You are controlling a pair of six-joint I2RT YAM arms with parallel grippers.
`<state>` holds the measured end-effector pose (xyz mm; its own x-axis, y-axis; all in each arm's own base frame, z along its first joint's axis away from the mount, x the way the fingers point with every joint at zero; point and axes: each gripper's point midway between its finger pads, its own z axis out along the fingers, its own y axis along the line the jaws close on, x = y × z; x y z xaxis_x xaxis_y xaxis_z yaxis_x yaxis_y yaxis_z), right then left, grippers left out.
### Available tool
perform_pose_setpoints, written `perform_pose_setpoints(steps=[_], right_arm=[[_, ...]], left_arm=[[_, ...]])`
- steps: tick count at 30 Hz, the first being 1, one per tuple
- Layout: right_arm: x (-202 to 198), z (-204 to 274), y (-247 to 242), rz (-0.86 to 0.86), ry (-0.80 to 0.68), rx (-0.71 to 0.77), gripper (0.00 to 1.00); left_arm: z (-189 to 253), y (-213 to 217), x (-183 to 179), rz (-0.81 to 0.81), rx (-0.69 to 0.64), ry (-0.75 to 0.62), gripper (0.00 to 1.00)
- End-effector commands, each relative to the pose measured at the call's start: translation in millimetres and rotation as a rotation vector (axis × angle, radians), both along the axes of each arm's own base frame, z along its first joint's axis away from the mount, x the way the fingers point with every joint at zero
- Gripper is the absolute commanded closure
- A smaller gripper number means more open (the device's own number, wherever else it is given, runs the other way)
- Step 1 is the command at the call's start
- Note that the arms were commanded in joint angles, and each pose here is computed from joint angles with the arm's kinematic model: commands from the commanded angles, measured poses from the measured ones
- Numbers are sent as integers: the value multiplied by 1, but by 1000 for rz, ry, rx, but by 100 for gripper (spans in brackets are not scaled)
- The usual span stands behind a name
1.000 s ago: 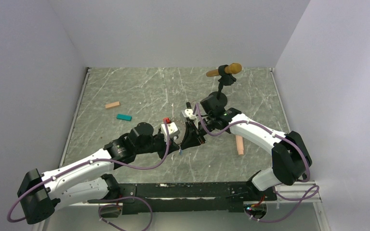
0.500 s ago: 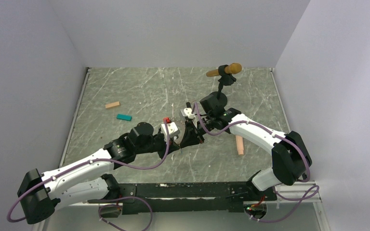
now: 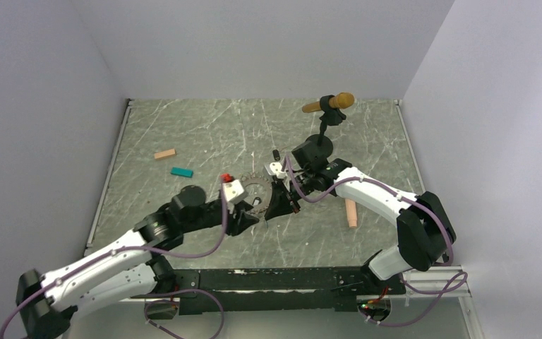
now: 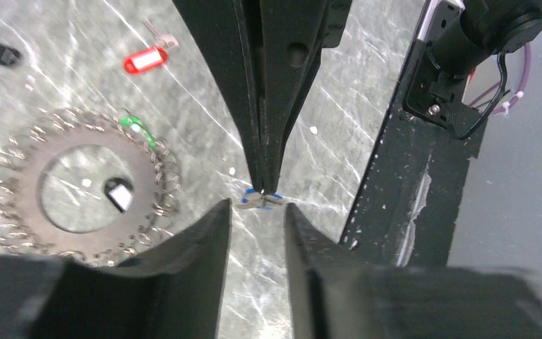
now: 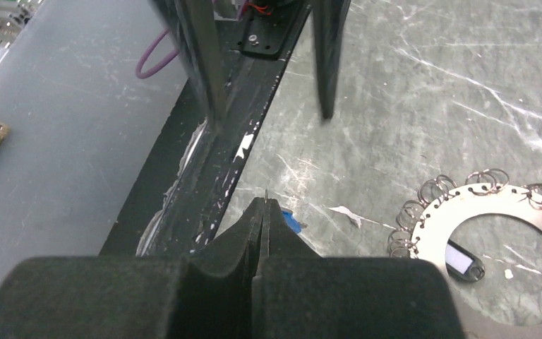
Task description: Put the keys on the keyring
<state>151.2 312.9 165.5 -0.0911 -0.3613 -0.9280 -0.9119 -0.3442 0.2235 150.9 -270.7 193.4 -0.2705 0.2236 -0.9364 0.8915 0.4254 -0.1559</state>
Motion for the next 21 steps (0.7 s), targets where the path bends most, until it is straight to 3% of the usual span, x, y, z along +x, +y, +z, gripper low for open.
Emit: perform_pose_setpoints(steps=[1,8,21], right_arm=[[-18,20,-5,121,-56,120,100],[-45,33,-25,256,-138,300,100],[-63,35,-41,330,-331,412,100]], left_arm=[[34,27,2,91,-133,-135,46],[60,69,0,219,-258,-304,35],[55,64,3,197,-187,-291,36]])
